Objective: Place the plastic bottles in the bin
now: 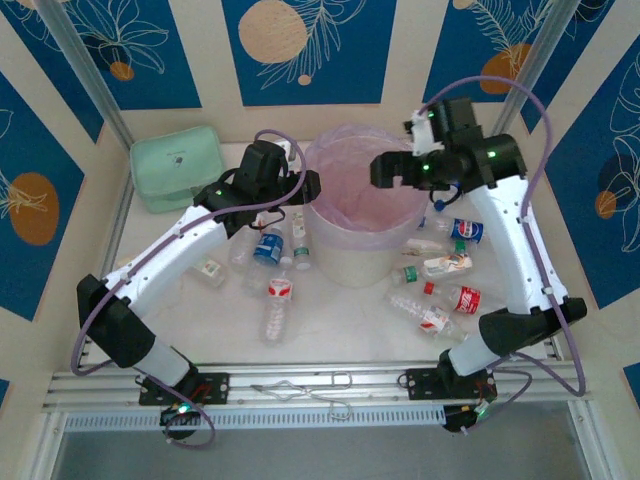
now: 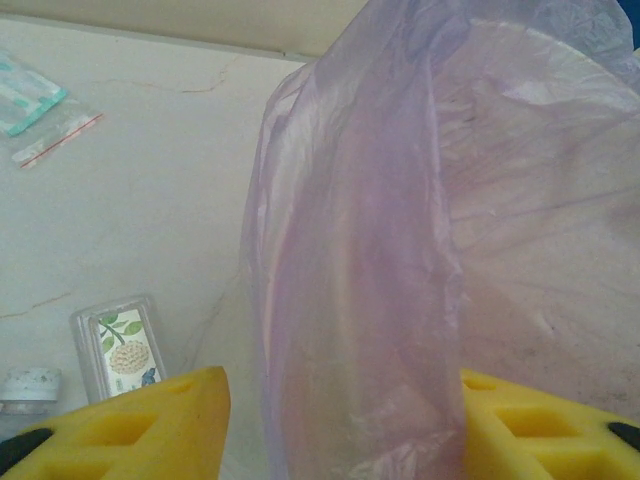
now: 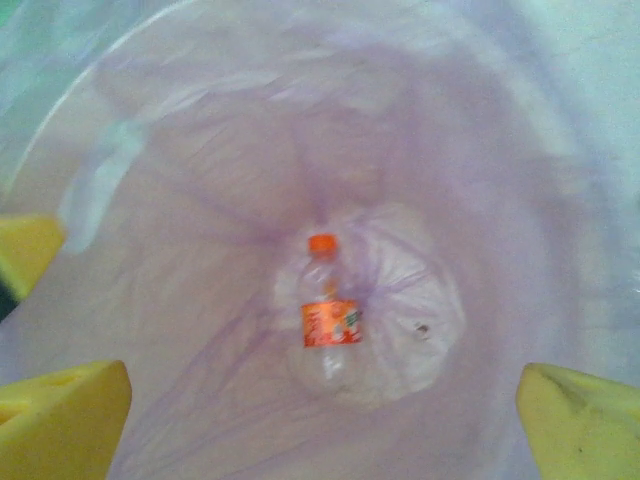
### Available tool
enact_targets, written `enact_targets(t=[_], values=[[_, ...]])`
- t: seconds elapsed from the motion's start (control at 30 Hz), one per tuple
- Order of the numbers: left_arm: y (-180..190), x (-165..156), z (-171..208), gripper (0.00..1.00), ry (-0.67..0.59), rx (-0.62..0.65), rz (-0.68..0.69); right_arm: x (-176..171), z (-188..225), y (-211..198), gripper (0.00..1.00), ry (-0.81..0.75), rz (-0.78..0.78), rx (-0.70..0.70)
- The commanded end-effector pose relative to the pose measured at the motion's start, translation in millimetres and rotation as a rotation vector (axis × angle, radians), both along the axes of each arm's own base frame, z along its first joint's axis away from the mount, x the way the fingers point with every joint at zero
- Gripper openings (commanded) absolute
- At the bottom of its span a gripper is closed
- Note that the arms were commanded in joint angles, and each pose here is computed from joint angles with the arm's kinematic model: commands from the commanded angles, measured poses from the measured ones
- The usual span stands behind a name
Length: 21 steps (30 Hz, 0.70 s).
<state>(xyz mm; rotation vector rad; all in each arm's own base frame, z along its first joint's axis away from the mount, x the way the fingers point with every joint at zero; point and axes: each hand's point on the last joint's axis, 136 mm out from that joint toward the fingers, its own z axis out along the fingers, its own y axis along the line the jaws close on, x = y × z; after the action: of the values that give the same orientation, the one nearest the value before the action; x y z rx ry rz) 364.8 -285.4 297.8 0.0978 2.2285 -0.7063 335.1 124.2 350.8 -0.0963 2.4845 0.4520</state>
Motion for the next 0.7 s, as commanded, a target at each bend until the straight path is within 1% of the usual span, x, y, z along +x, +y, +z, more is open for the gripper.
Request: enact_targets(t=[0.0,0.03,0.13,0.2,0.33,0.43,0.53,0.67], values=[[6.4,-4.7,11.8,0.55,-0.043,0.027,0.001,17.0,-3.9,-28.7,0.99,0.021,-0.125,0.013],[6.0,-4.7,13.6,0.55,-0.045,0.029,-0.003,25.4,-8.4,-46.2,0.99,0.035,-0.189,0.008],[3.4,-4.5,14.8,0.55,-0.044,0.026,-0.015,50.6,-24.7,-87.5,0.99,0.071,-0.305,0.051],[1.9,-5.0,15.1,0.55,-0.041,0.018,-0.018,68.4,-40.9,-105.2,0.99,0.1,-0.317,0.071],[2.1,-4.2,17.3,0.55,-0.046,0.006,-0.01,110.4,-93.8,-154.1,0.99,0.193,-0.432,0.005],[1.9,-3.2,20.0,0.55,-0.051,0.002,-0.007,139.8,-143.1,-188.4,0.99,0.292,-0.546,-0.008],[1.4,-3.1,21.1,0.55,-0.048,-0.003,-0.006,166.1,-186.7,-210.0,0.99,0.363,-0.621,0.009],[-0.9,-6.7,18.3,0.56,-0.042,-0.035,-0.015,197.6,-231.7,-222.9,0.99,0.384,-0.671,0.021]])
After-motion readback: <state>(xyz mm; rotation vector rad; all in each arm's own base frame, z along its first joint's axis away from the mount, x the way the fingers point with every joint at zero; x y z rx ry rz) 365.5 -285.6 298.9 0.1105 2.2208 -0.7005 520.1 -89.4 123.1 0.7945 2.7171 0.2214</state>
